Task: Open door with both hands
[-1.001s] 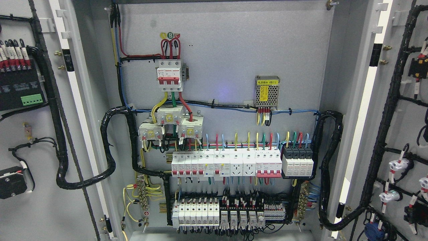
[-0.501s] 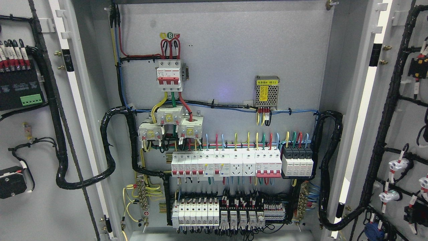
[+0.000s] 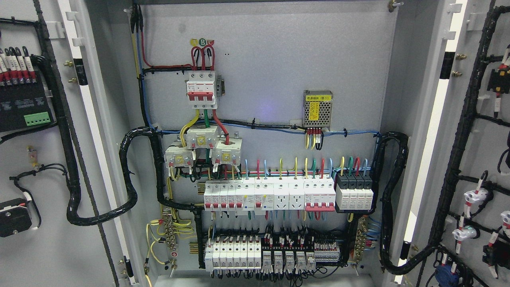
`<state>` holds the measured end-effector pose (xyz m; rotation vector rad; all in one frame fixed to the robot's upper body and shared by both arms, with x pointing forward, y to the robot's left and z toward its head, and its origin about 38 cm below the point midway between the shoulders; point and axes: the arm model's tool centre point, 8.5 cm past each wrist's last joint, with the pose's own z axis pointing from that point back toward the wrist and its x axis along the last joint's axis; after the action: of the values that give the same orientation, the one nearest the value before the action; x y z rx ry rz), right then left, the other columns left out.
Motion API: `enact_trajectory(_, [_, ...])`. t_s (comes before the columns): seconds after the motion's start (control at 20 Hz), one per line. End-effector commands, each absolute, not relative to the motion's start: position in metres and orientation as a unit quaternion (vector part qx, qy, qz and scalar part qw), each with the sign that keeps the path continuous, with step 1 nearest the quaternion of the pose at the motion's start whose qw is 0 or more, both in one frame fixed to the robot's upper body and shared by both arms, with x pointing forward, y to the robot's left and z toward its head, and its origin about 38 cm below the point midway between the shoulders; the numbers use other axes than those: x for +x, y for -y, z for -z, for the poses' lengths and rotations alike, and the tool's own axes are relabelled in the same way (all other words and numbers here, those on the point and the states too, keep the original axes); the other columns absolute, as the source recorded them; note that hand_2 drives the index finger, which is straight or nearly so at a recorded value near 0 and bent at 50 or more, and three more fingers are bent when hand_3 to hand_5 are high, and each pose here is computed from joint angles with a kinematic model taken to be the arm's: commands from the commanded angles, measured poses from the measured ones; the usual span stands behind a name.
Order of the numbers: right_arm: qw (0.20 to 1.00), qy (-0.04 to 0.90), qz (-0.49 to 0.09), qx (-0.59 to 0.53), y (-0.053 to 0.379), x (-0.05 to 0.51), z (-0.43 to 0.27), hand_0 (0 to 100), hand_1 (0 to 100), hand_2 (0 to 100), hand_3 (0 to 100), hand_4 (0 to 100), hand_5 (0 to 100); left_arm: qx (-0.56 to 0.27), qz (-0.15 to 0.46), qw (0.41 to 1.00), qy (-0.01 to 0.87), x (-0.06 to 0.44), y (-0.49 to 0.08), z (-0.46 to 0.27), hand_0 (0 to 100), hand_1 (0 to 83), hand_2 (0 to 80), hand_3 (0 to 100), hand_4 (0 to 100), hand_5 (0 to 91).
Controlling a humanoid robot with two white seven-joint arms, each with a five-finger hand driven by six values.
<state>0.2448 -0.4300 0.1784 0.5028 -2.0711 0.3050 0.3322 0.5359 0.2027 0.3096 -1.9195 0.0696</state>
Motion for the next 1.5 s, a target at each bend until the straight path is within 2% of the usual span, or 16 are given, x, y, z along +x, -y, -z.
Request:
enact_trajectory(0.0, [0.469,0.849,-0.138,0.202,0.435,0.247,-0.184,0,0,0,0,0,0,0.121,-0.014,0.548,0.828,0.337,-0.523,-0.216,0,0.0,0.0,0,4,0.0])
enact_trajectory(0.7, [0.476,0.848,-0.135,0.19,0.445,0.255,-0.183,0,0,0,0,0,0,0.09,0.029,0.527,0.845,0.318,-0.482,-0.217,0,0.0,0.0,0,4,0.0])
enact_trajectory(1.45, [0.462,0.848,-0.144,0.215,0.428,0.254,-0.19,0,0,0,0,0,0,0.059,0.057,0.528,0.845,0.295,-0.45,-0.193,0,0.0,0.0,0,4,0.0])
